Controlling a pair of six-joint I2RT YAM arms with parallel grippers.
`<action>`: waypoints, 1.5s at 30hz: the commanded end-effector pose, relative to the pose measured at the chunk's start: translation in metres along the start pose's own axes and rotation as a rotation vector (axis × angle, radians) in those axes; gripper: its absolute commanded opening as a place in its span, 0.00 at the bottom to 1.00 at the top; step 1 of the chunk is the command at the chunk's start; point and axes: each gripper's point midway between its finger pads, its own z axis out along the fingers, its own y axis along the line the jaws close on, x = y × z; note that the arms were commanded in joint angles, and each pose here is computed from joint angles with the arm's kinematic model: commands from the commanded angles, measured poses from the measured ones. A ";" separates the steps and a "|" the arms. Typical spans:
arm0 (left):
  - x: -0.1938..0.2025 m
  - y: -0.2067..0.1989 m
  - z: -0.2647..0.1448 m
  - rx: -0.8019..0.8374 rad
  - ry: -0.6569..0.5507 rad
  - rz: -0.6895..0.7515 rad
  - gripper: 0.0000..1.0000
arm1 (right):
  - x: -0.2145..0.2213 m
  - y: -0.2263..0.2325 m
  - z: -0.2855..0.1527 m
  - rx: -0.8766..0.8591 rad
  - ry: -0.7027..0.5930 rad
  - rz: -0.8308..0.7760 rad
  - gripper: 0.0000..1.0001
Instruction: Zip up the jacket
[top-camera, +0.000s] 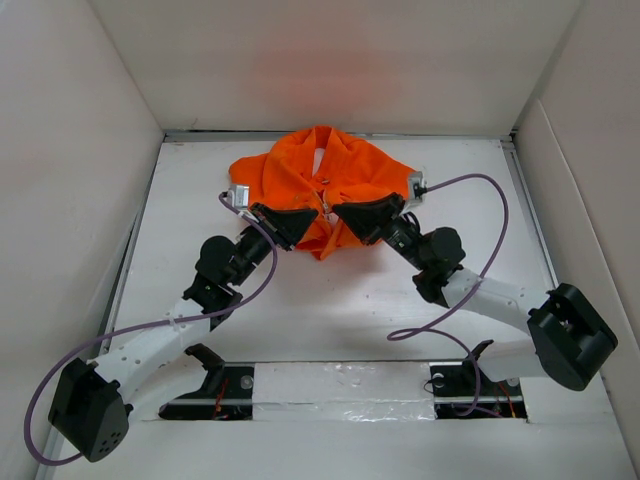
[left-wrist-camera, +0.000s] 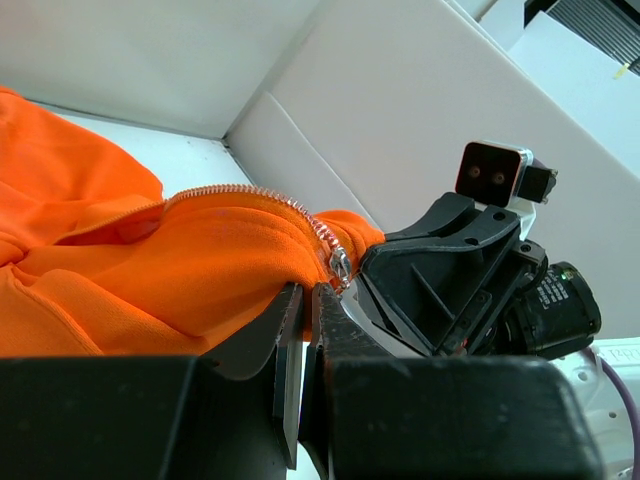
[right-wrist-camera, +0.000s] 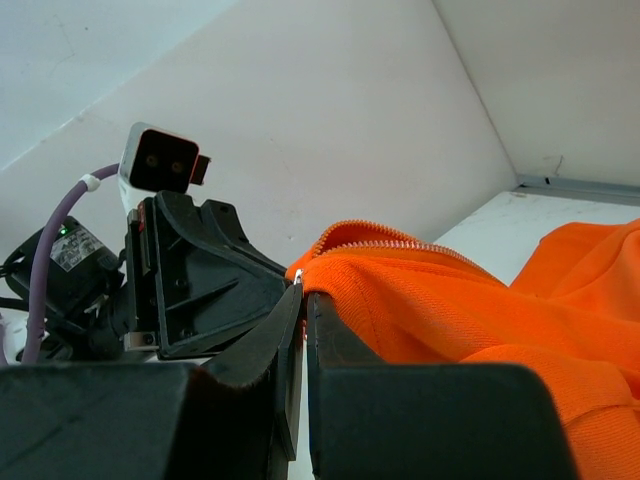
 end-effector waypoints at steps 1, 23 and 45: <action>-0.029 -0.050 0.005 0.170 -0.051 0.028 0.00 | -0.031 0.032 0.013 -0.112 -0.074 -0.056 0.00; -0.012 -0.070 -0.013 0.256 0.058 -0.050 0.00 | -0.015 0.046 0.016 -0.228 0.031 -0.023 0.00; 0.049 -0.005 -0.044 0.016 0.265 -0.036 0.00 | 0.037 -0.019 0.058 0.064 0.277 0.029 0.00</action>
